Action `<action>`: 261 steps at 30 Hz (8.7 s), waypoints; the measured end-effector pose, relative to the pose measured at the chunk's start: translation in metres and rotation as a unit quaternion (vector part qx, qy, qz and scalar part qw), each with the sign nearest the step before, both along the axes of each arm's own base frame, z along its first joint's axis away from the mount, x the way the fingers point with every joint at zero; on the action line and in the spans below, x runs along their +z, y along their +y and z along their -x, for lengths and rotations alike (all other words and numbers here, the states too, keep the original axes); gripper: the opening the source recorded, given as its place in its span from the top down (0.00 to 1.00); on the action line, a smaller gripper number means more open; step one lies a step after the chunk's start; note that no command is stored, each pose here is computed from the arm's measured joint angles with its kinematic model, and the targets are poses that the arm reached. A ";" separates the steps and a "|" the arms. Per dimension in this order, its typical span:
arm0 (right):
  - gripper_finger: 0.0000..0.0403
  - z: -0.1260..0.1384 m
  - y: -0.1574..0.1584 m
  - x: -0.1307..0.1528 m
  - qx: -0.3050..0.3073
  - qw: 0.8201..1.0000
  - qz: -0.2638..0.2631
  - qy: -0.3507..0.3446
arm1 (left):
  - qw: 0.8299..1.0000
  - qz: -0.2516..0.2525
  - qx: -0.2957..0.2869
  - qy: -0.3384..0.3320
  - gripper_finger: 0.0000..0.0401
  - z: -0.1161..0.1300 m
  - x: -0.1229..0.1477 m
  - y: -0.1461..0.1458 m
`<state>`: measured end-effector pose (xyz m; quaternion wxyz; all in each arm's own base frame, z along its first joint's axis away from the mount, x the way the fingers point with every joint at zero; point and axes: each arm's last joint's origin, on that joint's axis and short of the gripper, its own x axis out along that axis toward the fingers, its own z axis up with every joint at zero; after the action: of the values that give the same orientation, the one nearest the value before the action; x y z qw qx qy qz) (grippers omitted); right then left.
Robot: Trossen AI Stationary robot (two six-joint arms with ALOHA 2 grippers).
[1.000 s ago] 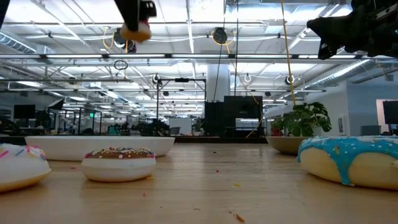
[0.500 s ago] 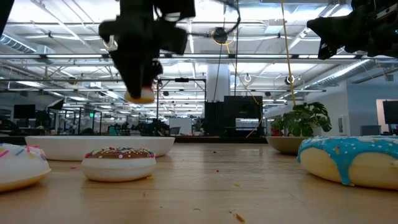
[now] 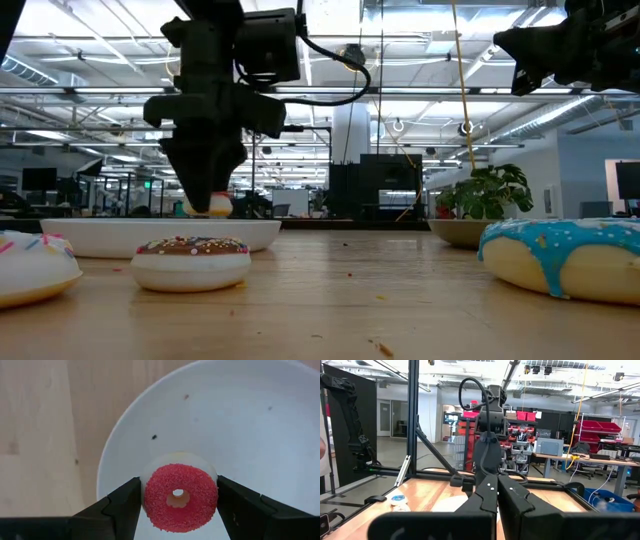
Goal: Pick & Place donuts
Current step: Put the small orange donut on the white plate, then put the small blue donut on the white plate
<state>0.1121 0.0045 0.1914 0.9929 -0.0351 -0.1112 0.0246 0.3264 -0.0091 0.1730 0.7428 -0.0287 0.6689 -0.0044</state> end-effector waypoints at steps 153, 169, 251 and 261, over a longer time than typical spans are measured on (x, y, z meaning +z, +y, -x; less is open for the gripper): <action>1.00 0.000 0.000 0.000 -0.008 1.000 0.023 -0.003 | 0.993 0.091 0.046 -0.064 0.98 0.035 0.128 -0.226; 1.00 0.000 -0.003 0.000 -0.055 0.998 0.012 -0.002 | 0.995 0.080 -0.060 -0.009 0.97 0.029 0.069 -0.272; 1.00 0.000 -0.003 0.000 -0.054 0.998 0.010 -0.002 | 0.999 0.039 0.017 0.002 0.18 0.065 0.004 -0.257; 1.00 0.000 -0.003 0.000 -0.054 0.998 0.010 -0.002 | 0.998 0.054 0.041 0.001 0.18 0.066 -0.011 -0.255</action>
<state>0.1122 0.0016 0.1918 0.9921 -0.0515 -0.1107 -0.0278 0.2602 -0.2642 0.1622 0.7389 -0.0966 0.6668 -0.0097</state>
